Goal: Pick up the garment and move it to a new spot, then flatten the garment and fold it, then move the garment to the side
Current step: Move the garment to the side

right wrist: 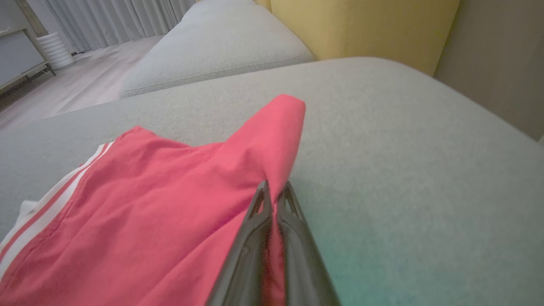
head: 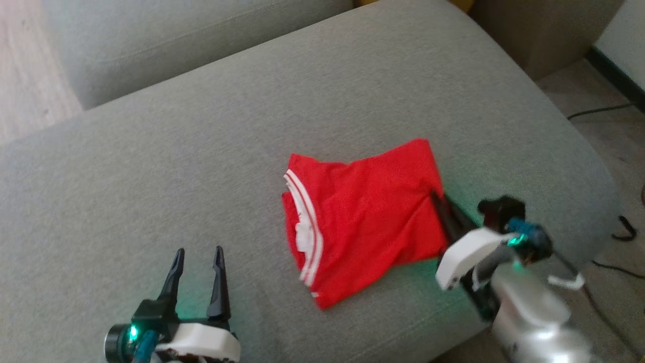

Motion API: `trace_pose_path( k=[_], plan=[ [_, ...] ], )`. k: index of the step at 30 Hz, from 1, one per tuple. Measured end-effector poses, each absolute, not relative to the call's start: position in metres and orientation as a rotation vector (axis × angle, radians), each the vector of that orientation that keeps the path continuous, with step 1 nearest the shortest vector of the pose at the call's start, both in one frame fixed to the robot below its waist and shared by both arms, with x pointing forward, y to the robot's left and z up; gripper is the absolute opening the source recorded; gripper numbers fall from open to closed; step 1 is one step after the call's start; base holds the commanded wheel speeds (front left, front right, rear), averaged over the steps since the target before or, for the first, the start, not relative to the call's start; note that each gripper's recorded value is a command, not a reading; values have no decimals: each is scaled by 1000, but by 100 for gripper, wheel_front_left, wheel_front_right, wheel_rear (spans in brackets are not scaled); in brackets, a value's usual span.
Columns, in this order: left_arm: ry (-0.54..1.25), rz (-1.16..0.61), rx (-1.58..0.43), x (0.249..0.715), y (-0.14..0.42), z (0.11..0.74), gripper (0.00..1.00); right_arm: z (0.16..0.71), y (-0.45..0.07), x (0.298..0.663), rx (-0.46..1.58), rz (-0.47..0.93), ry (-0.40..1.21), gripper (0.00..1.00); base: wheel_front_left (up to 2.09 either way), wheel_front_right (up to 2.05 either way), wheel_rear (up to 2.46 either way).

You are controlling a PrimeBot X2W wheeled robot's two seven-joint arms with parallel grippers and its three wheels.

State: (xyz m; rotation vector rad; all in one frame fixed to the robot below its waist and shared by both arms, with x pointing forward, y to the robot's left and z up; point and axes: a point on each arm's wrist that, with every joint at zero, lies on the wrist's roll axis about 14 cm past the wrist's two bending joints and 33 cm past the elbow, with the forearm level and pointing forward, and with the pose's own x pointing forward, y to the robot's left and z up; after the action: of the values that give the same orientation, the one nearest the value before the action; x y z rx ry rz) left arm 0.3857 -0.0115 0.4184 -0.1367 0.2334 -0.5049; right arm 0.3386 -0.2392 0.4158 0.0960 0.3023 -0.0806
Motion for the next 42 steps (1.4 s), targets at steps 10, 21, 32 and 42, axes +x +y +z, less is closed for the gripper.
trace_pose_path(
  k=[10, 21, 32, 42],
  plan=[
    [245, -434, -115, 397, 18, 406, 100, 488, -355, 421, -189, -225, 256, 0, 0, 0, 0],
    [281, -351, -103, 403, 51, 389, 100, 481, -416, 430, -287, -351, 385, 100, 0, 0, 0],
    [236, -293, -103, 412, 68, 402, 100, 511, -365, 466, -235, -296, 187, 100, 0, 0, 0],
    [181, -196, -111, 409, 99, 423, 100, 509, -263, 463, -37, -140, 14, 100, 0, 0, 0]
  ],
)
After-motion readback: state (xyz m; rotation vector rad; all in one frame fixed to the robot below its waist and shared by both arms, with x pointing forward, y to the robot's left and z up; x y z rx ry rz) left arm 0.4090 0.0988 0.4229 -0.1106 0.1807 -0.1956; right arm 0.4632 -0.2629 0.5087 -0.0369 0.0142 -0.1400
